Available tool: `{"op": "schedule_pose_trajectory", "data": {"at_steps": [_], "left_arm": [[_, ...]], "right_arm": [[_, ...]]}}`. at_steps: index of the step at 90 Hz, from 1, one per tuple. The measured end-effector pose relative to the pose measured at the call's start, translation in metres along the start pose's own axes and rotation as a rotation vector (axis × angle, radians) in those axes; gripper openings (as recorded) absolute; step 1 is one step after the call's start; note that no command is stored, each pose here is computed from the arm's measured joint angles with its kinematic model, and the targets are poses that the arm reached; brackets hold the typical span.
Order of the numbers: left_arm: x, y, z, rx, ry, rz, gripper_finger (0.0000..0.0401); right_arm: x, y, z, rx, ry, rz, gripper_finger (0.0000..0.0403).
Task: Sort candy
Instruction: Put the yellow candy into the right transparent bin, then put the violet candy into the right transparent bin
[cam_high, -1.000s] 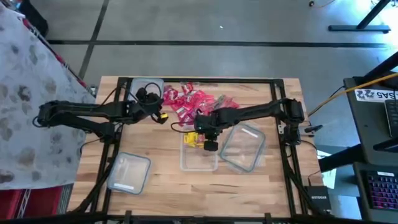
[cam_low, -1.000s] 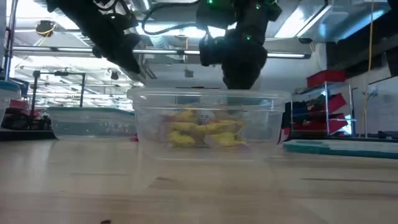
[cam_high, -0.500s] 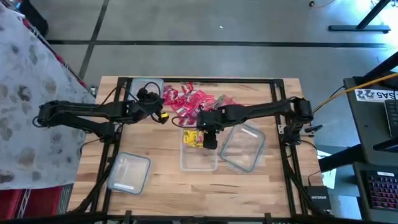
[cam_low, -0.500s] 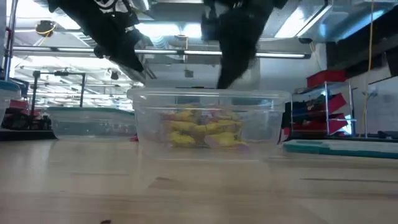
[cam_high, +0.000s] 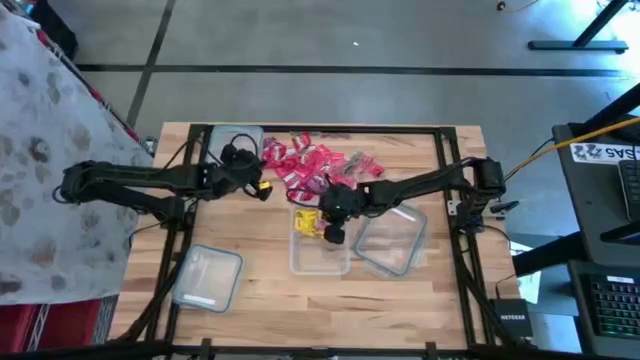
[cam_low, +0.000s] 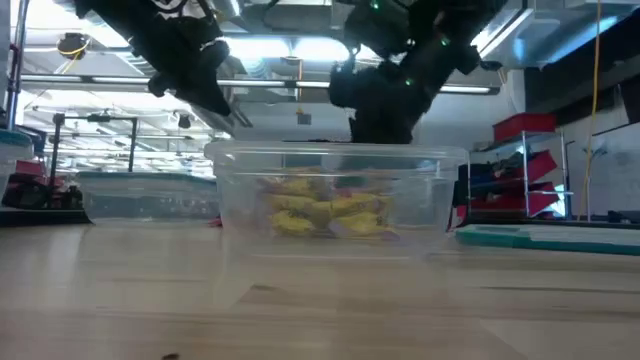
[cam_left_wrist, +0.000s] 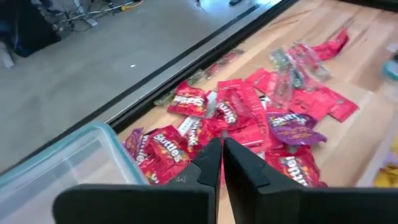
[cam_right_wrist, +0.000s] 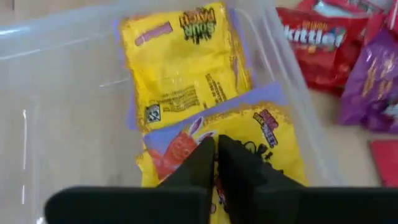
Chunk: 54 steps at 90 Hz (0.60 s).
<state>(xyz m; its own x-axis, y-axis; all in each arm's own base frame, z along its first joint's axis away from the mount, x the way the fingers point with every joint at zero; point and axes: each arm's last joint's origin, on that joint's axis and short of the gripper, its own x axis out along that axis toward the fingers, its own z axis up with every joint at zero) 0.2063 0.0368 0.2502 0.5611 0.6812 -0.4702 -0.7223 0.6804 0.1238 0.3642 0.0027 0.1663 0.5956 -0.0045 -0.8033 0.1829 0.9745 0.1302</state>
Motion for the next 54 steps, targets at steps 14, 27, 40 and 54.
{"op": "schedule_pose_trajectory", "data": {"at_steps": [14, 27, 40, 54], "left_arm": [[-0.003, -0.004, -0.001, 0.007, -0.003, -0.019, 0.0000], [-0.005, -0.007, -0.002, 0.016, -0.005, -0.036, 0.0000], [-0.007, -0.010, -0.003, 0.027, -0.007, -0.052, 0.0000], [-0.008, -0.011, -0.003, 0.046, -0.009, -0.057, 0.0000]], "right_arm": [[0.000, 0.001, 0.001, 0.000, -0.005, 0.042, 0.0020], [-0.004, 0.003, 0.010, -0.019, -0.044, 0.047, 0.0020], [-0.021, 0.007, 0.026, -0.054, -0.119, 0.061, 0.0020], [-0.030, 0.007, 0.032, -0.057, -0.155, 0.045, 0.0020]]}}
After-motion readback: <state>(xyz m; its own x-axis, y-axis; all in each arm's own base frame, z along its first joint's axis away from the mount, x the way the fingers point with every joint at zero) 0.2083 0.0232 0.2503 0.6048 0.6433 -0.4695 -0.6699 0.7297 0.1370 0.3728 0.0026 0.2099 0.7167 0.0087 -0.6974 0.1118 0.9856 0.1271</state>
